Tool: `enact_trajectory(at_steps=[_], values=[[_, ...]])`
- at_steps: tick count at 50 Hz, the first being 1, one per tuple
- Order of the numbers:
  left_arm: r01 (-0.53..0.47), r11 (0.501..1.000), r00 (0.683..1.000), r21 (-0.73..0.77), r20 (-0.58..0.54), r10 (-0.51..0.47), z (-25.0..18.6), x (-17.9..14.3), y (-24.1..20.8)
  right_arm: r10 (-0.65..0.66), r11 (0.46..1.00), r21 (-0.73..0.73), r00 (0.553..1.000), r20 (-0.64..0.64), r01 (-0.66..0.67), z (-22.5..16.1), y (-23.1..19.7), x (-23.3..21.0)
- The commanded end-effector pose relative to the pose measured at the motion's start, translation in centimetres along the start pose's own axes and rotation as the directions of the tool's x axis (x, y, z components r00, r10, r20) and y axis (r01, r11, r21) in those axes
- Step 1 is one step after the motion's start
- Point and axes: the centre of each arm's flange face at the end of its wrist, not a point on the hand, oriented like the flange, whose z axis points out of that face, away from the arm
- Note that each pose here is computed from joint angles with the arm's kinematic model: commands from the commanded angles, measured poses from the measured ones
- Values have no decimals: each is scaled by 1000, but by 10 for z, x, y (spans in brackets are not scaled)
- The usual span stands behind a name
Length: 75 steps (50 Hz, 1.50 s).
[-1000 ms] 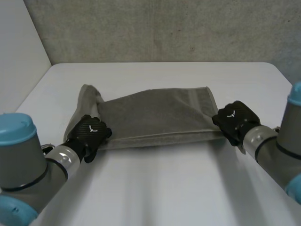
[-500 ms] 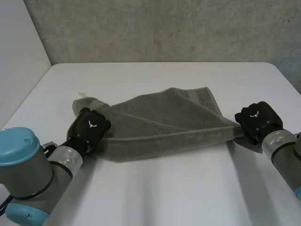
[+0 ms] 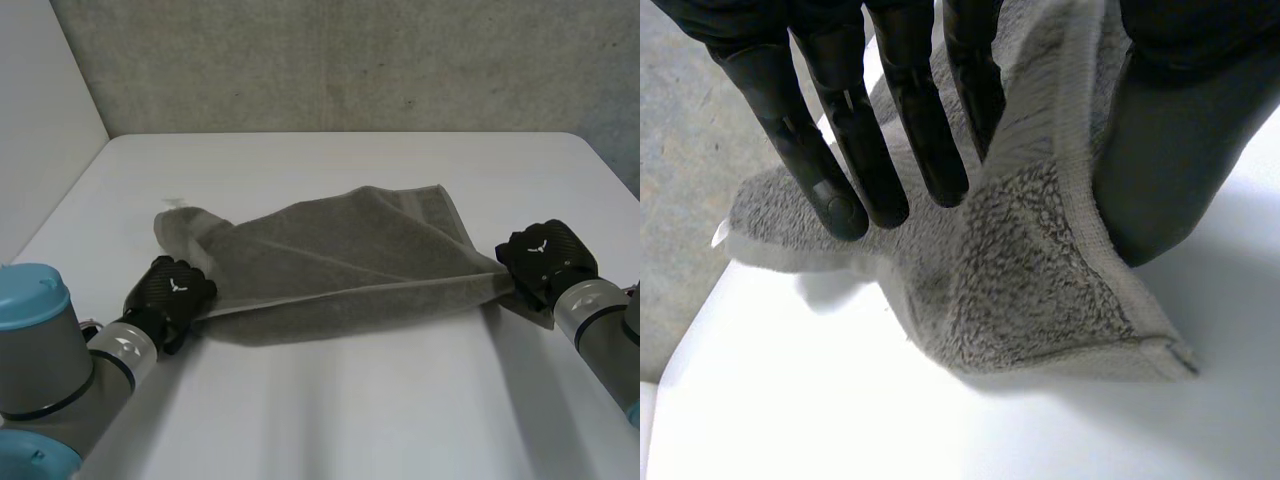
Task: Fold the towel.
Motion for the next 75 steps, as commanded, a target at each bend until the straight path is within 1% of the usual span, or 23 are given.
enact_trajectory(at_steps=[1,11,13,17,21,25,30,32,35,39,44,45,47,48,49,50,53,55,59,61,62,69,75], values=[[17,999,998,-30,54,-16,10,-17,9,0,1000,0,1000,2,0,-1,0,0],[35,998,980,-51,200,-24,14,-54,4,-6,997,74,996,-91,13,-7,-25,28],[18,999,952,41,304,-29,-3,-83,-26,-8,990,135,989,-150,29,-17,-44,44],[-10,988,921,157,385,-51,-23,-106,-60,20,962,265,961,-276,56,-46,-91,86],[-32,946,870,322,475,-132,-53,-141,-109,51,947,316,951,-304,50,-64,-118,108],[-34,940,857,340,493,-147,-67,-157,-125,47,943,330,962,-267,45,-86,-147,126],[47,975,919,218,372,-128,-39,-155,-114,3,980,199,995,-95,16,-63,-137,118],[48,975,919,217,372,-128,-39,-154,-114,-20,989,147,999,-45,26,-55,-129,112],[131,991,968,17,214,-132,-3,-137,-84,-106,994,46,993,52,104,-42,-115,96],[143,988,980,-50,144,-135,12,-131,-81,-184,983,-1,975,121,186,-20,-104,81],[118,993,974,26,191,-120,23,-154,-106,-203,976,75,979,0,203,0,-130,92],[102,989,962,104,243,-125,24,-169,-123,-178,968,158,978,-111,194,7,-151,104],[77,943,919,323,344,-193,23,-193,-163,-11,915,378,943,-332,143,16,-191,130],[77,943,919,325,344,-193,23,-193,-163,-10,914,379,943,-333,143,16,-191,130],[93,892,890,443,364,-273,20,-202,-179,81,874,468,911,-405,130,17,-202,142],[93,891,890,444,364,-274,20,-203,-179,82,874,468,910,-405,130,17,-202,142],[118,719,807,685,356,-471,-1,-238,-204,143,826,542,874,-464,153,-17,-219,159],[133,714,802,688,349,-485,-5,-240,-202,124,839,525,891,-436,141,-21,-216,154],[172,754,816,634,337,-469,-3,-231,-190,63,881,461,940,-336,105,-11,-202,131],[202,801,849,563,306,-430,3,-215,-176,25,917,392,968,-249,77,-8,-186,115],[203,801,850,563,306,-430,3,-215,-176,25,917,392,968,-248,77,-8,-186,115],[182,913,943,364,198,-267,18,-160,-126,-16,967,249,991,-134,49,-4,-150,90],[148,959,966,241,175,-193,15,-136,-91,-57,986,152,997,-48,64,-14,-125,70]])
